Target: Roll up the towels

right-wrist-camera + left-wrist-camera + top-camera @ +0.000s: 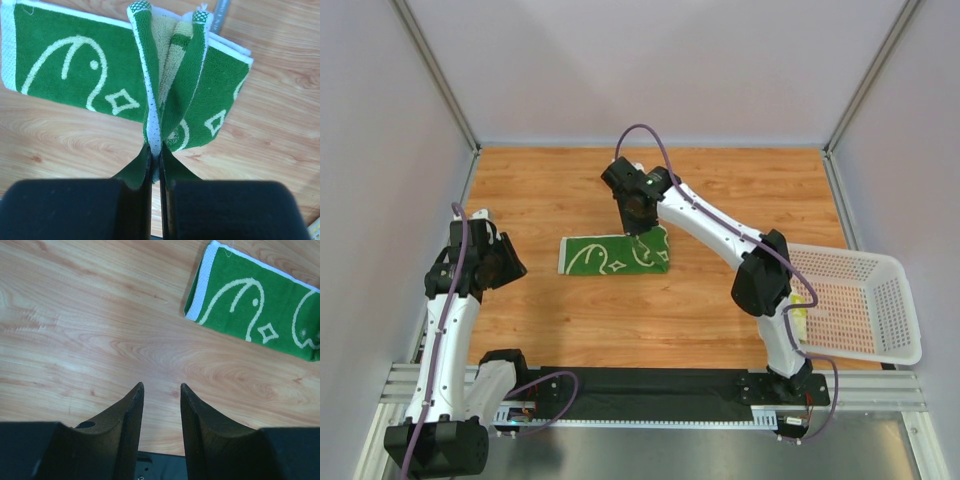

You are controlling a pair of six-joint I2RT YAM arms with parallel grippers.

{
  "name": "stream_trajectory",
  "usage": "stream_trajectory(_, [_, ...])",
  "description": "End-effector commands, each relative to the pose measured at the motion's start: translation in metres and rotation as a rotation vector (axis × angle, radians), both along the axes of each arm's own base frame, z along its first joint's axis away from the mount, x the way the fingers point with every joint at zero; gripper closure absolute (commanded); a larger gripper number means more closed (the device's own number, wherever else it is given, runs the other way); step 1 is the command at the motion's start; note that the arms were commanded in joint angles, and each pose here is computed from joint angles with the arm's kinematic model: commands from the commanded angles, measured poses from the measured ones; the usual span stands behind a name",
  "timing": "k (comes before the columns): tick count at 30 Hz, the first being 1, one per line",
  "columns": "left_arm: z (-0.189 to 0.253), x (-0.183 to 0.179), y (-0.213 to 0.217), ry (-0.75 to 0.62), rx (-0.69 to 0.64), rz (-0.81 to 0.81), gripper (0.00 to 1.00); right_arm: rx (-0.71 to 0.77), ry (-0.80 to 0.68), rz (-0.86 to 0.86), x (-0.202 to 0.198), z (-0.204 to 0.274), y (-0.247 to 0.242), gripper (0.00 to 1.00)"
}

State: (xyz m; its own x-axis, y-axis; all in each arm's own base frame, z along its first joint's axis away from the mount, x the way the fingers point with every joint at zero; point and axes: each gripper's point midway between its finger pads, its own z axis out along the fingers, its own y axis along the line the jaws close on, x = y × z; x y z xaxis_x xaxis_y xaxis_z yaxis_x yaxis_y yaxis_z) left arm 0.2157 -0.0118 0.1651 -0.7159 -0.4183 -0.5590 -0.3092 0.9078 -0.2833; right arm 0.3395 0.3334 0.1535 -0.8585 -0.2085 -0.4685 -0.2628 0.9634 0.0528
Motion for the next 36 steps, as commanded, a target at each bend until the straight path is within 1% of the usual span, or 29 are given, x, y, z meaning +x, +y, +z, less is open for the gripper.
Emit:
stream_trajectory(1, [0.005,0.005,0.0,-0.035,0.003,0.002,0.58,0.008,-0.02,0.011,-0.002,0.009,0.015,1.0])
stream_trajectory(10, [0.005,0.004,0.0,-0.036,0.004,0.003,0.58,0.04,-0.024,0.055,-0.008,0.005,0.048,1.0])
stream_trajectory(17, [0.006,0.004,0.001,-0.036,0.008,0.005,0.58,0.063,-0.004,0.081,-0.009,-0.008,0.064,1.0])
stream_trajectory(28, [0.006,0.004,0.002,-0.04,0.012,0.011,0.58,0.125,-0.042,0.146,-0.01,-0.009,0.098,1.0])
stream_trajectory(36, [0.006,0.004,0.002,-0.04,0.013,0.014,0.58,0.15,-0.048,0.16,-0.01,-0.015,0.114,1.0])
